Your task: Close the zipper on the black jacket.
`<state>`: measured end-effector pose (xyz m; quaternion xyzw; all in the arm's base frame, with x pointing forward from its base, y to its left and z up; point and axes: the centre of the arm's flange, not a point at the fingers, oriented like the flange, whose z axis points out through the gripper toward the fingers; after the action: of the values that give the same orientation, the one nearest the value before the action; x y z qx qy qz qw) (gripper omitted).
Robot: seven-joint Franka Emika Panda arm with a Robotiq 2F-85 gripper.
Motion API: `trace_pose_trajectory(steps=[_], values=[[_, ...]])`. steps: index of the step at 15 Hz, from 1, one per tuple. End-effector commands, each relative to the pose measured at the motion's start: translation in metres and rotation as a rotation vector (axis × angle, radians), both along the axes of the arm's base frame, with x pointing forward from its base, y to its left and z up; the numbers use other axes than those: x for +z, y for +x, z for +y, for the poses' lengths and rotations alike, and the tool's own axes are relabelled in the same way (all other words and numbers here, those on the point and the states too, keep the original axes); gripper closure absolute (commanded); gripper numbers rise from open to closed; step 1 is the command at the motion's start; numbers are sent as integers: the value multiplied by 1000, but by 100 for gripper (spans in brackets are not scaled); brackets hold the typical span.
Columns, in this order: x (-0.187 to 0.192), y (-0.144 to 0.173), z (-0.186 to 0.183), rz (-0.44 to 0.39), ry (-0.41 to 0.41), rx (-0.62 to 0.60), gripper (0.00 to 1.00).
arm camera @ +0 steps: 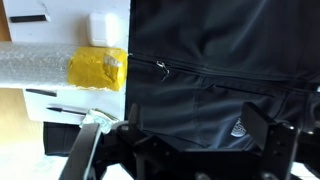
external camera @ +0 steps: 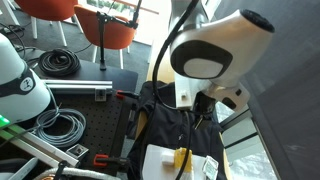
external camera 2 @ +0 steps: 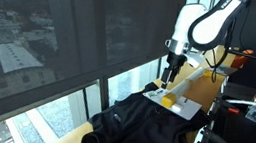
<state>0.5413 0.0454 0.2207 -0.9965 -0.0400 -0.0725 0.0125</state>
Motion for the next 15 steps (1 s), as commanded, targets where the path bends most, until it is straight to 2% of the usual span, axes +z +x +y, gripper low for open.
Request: trace_pose_trajectory(steps=[1, 8, 15], values=[[-36, 38, -8, -1, -2, -12, 0], [-87, 54, 3, 26, -9, 6, 0], [-132, 50, 3, 79, -23, 15, 0]])
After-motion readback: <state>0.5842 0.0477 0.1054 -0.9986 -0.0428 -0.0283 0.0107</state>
